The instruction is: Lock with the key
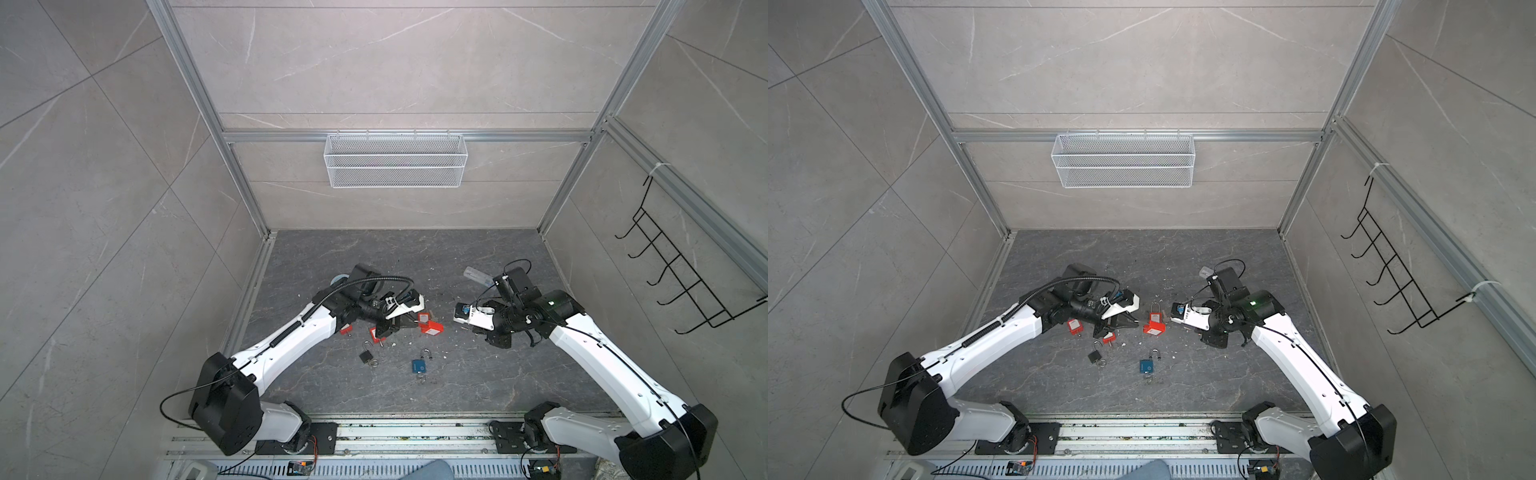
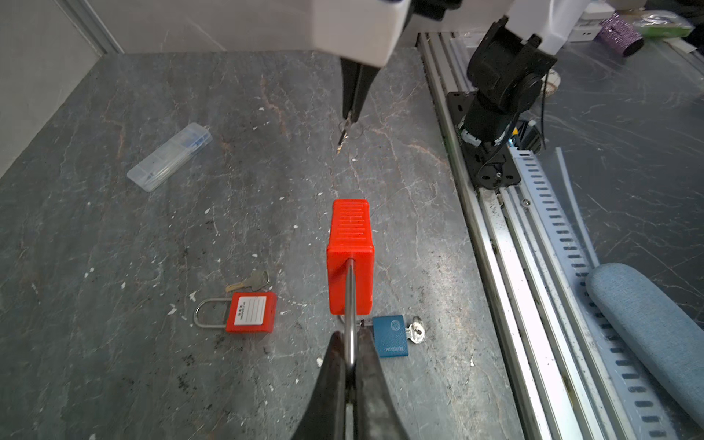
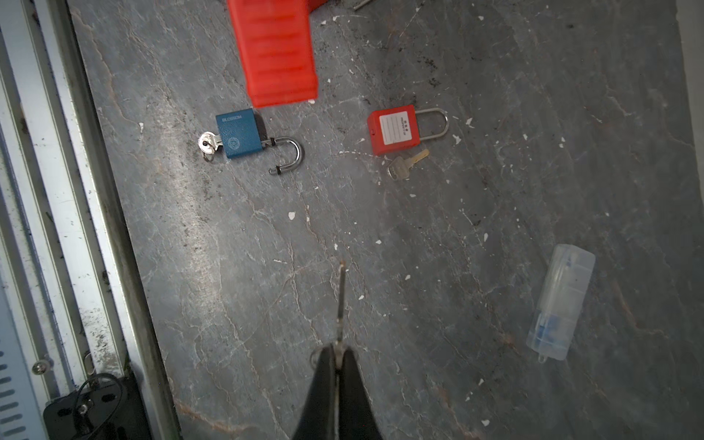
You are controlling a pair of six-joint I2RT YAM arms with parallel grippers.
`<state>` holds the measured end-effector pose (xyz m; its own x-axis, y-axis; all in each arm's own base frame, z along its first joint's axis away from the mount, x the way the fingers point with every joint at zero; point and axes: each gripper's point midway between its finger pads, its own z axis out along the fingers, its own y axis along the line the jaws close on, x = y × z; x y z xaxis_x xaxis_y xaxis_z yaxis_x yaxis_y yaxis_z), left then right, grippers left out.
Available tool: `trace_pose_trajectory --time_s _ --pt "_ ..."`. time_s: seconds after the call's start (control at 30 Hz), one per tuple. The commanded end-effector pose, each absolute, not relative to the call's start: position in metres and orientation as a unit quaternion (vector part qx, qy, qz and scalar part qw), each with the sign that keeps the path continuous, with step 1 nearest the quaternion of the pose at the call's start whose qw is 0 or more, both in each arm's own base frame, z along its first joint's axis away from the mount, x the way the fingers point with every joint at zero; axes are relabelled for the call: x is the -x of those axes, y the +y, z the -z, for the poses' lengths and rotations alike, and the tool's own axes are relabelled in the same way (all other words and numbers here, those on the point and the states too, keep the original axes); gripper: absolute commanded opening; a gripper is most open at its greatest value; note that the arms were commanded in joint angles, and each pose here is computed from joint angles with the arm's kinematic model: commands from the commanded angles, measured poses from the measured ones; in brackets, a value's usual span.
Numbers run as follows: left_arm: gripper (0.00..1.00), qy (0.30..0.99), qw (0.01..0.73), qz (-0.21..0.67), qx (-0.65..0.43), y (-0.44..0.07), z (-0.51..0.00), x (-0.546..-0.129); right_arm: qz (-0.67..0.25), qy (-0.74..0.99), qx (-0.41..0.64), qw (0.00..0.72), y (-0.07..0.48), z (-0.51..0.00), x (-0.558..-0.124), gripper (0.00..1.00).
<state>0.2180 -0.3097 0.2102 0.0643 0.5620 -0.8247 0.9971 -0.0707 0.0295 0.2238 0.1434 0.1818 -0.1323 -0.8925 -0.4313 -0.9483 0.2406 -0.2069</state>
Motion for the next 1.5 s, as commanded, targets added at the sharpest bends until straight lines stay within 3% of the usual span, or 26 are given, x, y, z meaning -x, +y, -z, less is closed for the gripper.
trace_pose_trajectory --time_s 0.0,0.3,0.63,1.17,1.47 --pt "0.0 0.631 0.247 0.305 -0.669 -0.292 -0.196 -0.217 -0.053 0.765 0.577 0.281 0.144 -0.191 -0.232 0.0" --pt "0.0 0.696 0.08 0.217 -0.68 -0.273 -0.156 -0.249 -0.077 0.773 0.55 0.306 0.149 -0.19 -0.226 0.0" --pt "0.0 0.699 -0.001 0.154 -0.698 -0.26 -0.12 -0.276 -0.112 0.778 0.533 0.314 0.158 -0.187 -0.222 0.0" --pt "0.0 0.676 -0.012 0.123 -0.726 -0.265 -0.088 -0.302 -0.143 0.787 0.517 0.305 0.169 -0.174 -0.229 0.0" --pt "0.15 0.687 0.021 0.067 -0.723 -0.269 -0.073 -0.336 -0.149 0.789 0.514 0.301 0.173 -0.169 -0.232 0.0"
